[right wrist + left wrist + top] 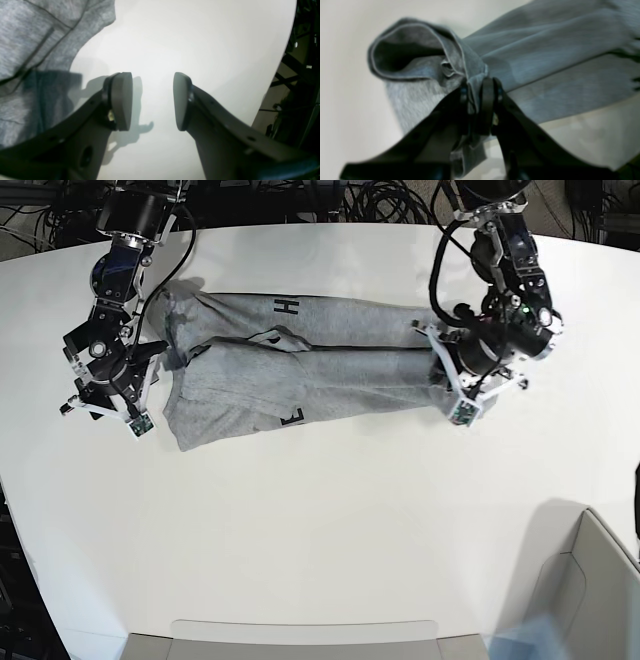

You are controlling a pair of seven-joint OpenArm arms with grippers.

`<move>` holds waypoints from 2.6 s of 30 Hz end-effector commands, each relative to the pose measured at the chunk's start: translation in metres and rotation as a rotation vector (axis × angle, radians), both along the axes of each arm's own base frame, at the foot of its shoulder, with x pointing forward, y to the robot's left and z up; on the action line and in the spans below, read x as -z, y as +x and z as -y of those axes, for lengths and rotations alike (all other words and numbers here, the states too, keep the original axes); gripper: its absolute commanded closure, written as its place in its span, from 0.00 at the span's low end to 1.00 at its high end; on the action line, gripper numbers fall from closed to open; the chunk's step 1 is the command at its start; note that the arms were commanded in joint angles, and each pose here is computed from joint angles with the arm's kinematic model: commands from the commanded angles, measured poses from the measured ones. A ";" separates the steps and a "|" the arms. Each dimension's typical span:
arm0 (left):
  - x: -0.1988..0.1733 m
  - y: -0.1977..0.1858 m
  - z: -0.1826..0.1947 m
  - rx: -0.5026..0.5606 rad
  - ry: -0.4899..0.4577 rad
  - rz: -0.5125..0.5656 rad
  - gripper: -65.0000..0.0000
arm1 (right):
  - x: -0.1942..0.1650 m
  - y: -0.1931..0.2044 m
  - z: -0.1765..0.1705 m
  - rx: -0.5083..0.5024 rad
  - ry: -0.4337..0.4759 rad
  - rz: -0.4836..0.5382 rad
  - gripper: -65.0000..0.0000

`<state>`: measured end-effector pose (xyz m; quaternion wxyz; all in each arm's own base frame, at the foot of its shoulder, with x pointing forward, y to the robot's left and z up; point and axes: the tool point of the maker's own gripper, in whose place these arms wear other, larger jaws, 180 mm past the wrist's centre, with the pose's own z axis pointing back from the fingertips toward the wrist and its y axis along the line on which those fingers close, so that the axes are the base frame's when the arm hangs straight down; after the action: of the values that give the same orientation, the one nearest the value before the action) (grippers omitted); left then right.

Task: Fold the T-shirt properly
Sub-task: 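Carry the strip end in the left gripper toward the right gripper, then move the right gripper to the strip's other end and grasp it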

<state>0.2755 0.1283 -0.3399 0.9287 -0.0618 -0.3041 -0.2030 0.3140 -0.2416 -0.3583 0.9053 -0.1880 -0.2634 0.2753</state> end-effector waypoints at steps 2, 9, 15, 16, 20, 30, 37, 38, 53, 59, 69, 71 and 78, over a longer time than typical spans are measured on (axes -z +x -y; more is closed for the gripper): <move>-0.013 0.009 0.011 0.014 -0.021 0.054 1.00 | -0.011 0.008 0.001 -0.019 -0.009 0.029 0.59; -0.013 0.009 0.038 0.053 -0.073 0.050 1.00 | -0.011 0.007 0.001 -0.019 -0.010 0.029 0.59; -0.008 0.006 0.041 0.060 -0.077 0.031 1.00 | -0.010 0.007 0.001 -0.019 -0.010 0.027 0.59; -0.007 0.006 0.041 0.060 -0.078 0.026 1.00 | -0.010 0.007 0.001 -0.019 -0.010 0.027 0.59; 0.000 0.003 0.042 0.062 -0.083 0.002 1.00 | -0.010 0.007 0.001 -0.019 -0.010 0.027 0.59; 0.008 0.002 0.041 0.051 -0.089 -0.023 0.59 | -0.010 0.007 0.001 -0.019 -0.010 0.027 0.59; 0.000 0.006 0.054 0.051 -0.132 -0.002 0.59 | -0.010 0.007 0.001 -0.019 -0.010 0.027 0.59; -0.004 0.007 0.055 0.049 -0.133 0.013 0.59 | -0.010 0.007 0.001 -0.019 -0.010 0.027 0.59; 0.009 -0.007 0.024 -0.003 -0.079 -0.027 0.83 | -0.027 0.012 0.001 -0.019 -0.019 0.079 0.59; 0.045 -0.015 0.059 0.082 -0.154 -0.101 0.83 | -0.043 0.019 -0.008 -0.021 -0.006 0.135 0.59; 0.049 -0.016 0.065 0.096 -0.168 -0.105 0.83 | -0.054 0.012 -0.001 0.085 0.232 0.244 0.58; 0.049 -0.016 0.065 0.096 -0.168 -0.105 0.83 | -0.050 0.003 0.012 0.145 0.252 0.218 0.58; 0.055 -0.026 0.067 0.101 -0.171 -0.127 0.83 | -0.015 -0.035 0.041 0.336 0.336 0.035 0.58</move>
<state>0.2418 0.0638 -0.4042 0.9322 -0.1659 -0.2377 -0.2168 0.2720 -0.2821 -0.3512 0.9572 -0.0779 -0.2718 0.0616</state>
